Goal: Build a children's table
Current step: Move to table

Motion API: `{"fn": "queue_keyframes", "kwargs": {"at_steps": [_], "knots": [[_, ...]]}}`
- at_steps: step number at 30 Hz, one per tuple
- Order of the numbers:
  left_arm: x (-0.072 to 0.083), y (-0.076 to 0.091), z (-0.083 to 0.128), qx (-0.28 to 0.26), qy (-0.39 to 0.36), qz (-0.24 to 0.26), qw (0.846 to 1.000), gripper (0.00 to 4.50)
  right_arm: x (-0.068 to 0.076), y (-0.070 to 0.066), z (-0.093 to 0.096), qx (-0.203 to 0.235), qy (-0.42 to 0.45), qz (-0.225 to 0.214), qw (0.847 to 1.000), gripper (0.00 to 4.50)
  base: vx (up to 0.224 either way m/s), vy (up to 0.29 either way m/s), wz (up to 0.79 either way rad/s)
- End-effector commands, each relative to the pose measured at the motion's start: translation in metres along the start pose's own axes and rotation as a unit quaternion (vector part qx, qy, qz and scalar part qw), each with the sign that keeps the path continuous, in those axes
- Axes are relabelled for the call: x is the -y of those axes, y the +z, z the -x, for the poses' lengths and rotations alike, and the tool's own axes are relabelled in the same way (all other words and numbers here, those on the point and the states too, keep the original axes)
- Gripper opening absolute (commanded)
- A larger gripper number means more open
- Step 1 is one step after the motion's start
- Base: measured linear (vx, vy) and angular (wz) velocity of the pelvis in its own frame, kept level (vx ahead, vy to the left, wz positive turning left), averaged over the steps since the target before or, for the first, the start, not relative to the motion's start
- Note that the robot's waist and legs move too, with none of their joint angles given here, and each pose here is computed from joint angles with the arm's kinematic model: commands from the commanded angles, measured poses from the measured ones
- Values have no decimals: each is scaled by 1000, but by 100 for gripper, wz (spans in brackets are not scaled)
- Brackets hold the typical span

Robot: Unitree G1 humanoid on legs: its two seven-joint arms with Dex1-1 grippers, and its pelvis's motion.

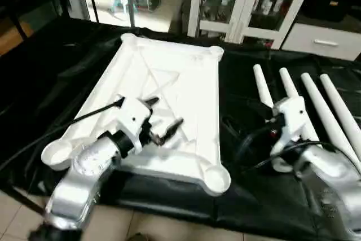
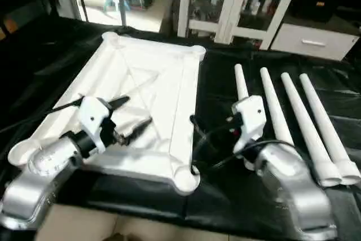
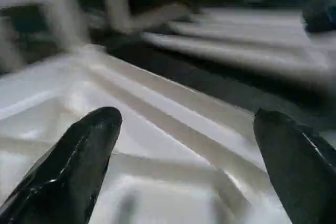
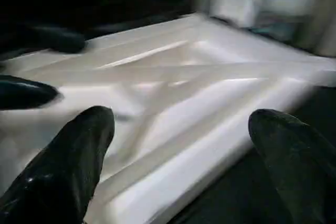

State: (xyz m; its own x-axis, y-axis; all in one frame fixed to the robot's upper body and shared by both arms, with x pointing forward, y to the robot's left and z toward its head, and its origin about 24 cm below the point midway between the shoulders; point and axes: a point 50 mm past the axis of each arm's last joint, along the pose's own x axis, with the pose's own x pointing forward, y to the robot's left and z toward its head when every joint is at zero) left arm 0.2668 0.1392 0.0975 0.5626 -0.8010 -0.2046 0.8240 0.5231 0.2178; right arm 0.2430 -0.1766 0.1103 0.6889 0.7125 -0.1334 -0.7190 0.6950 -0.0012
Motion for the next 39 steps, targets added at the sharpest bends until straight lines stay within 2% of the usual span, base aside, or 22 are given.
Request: {"fn": "queue_keyframes", "kwargs": {"at_steps": [1, 2, 5, 9, 12, 15, 20, 27, 31, 34, 39], "knots": [[6, -3, -4, -15, -54, 4, 998, 450, -4, 2, 3, -6, 34, -2, 999, 445, -84, -20, 3], [6, -8, -2, -40, -90, 0, 995, 450, -6, 2, 5, -19, 57, 8, 998, 445, -84, -20, 3], [2, -14, -1, -82, -134, -15, 987, 450, -9, 3, 12, -46, 102, 11, 994, 445, -76, -16, 4], [1, -21, -8, -108, -154, -30, 982, 450, -8, 2, 17, -64, 113, 14, 992, 445, -15, -2, 0], [-5, -25, -18, -112, -137, -42, 983, 450, -9, 0, 19, -69, 117, 11, 991, 445, 0, 0, 0], [-4, -26, -20, -118, -163, -40, 979, 450, -11, 0, 20, -73, 124, 9, 990, 445, 0, 0, 0], [3, -24, -12, -123, -227, -22, 966, 450, -11, -2, 25, -84, 125, 8, 989, 445, 0, 0, 0], [11, -15, -12, -100, -257, -5, 961, 450, -13, -3, 28, -88, 127, 6, 988, 445, 0, 0, 0], [17, -20, -11, -120, -269, -20, 956, 450, -15, -3, 28, -89, 129, 5, 988, 445, 0, 0, 0], [19, -27, -13, -132, -258, -38, 956, 411, -15, -4, 29, -92, 130, 5, 987, 450, 0, 0, 0], [17, -38, -21, -170, -222, -68, 958, 377, -19, -8, 31, -107, 137, 5, 985, 450, 0, 0, 0]]}}
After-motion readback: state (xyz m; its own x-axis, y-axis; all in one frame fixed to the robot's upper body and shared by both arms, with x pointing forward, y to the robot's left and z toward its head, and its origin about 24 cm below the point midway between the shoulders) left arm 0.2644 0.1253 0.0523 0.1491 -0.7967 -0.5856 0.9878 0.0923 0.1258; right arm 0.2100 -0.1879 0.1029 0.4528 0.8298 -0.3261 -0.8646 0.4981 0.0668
